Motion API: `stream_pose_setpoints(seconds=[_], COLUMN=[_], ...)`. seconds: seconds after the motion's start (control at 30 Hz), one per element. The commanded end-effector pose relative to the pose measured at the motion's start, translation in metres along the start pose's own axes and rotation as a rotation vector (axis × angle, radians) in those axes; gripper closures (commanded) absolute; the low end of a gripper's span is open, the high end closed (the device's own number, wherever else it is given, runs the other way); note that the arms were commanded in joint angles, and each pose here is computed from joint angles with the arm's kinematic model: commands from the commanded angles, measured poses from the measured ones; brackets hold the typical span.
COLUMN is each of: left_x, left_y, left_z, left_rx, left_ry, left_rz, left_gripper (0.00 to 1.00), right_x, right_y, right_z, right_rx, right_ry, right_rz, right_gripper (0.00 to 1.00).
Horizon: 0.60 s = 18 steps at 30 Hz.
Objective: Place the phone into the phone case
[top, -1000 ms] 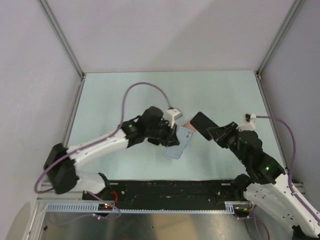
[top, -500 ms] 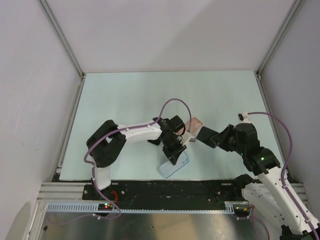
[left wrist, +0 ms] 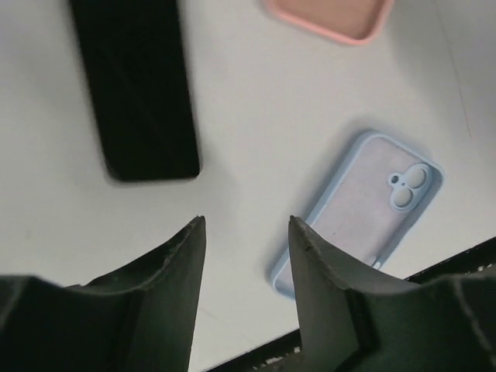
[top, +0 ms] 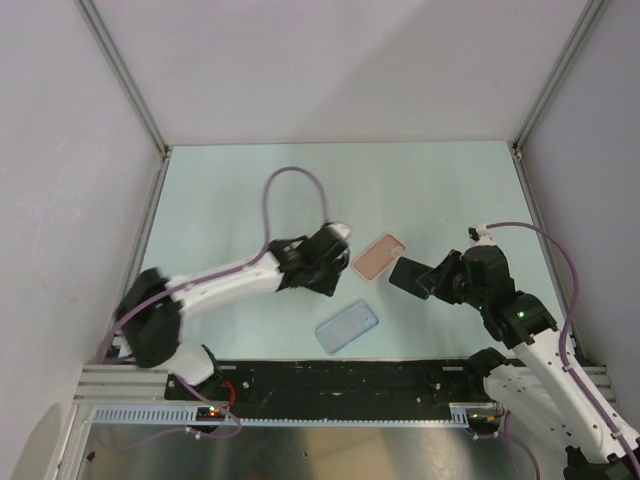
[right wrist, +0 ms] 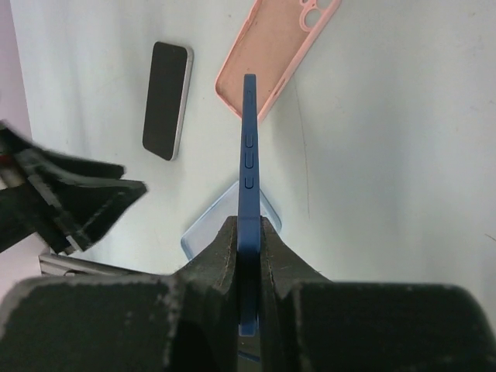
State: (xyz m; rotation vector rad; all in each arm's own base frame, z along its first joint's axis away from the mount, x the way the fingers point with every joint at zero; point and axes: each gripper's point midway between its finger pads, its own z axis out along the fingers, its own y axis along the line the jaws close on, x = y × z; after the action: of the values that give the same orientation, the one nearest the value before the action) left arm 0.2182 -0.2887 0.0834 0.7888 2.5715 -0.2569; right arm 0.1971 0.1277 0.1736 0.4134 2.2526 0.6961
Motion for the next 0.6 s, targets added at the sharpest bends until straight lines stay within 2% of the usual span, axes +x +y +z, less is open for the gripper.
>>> stream_pose_setpoints(seconds=[0.0,0.1,0.23,0.4,0.57], left_x=[0.007,0.032,0.055,0.068,0.071], left_y=[0.032,0.029,0.018,0.0,-0.019], left_z=[-0.034,-0.036,-0.029,-0.015,-0.006], left_rx=[-0.206,-0.22,-0.208,-0.205,-0.195], left_ry=[-0.308,-0.398,-0.437,-0.417,-0.38], left_rz=[-0.523,-0.7,-0.845,-0.882,-0.843], left_gripper=[0.5,0.51,0.52,0.51,0.51], right_x=[-0.007,-0.001,0.004,0.009,0.01], right_y=[0.021,0.026,0.03,0.032,0.032], right_z=[-0.005,-0.006,-0.006,-0.007,-0.007], right_rx=[-0.082,-0.099,-0.101,-0.098,-0.097], right_ry=[-0.034,-0.021,-0.018,-0.015,-0.017], right_rz=[-0.035,-0.048,-0.064,-0.084,-0.085], right_gripper=[1.0,1.0,1.0,1.0,1.0])
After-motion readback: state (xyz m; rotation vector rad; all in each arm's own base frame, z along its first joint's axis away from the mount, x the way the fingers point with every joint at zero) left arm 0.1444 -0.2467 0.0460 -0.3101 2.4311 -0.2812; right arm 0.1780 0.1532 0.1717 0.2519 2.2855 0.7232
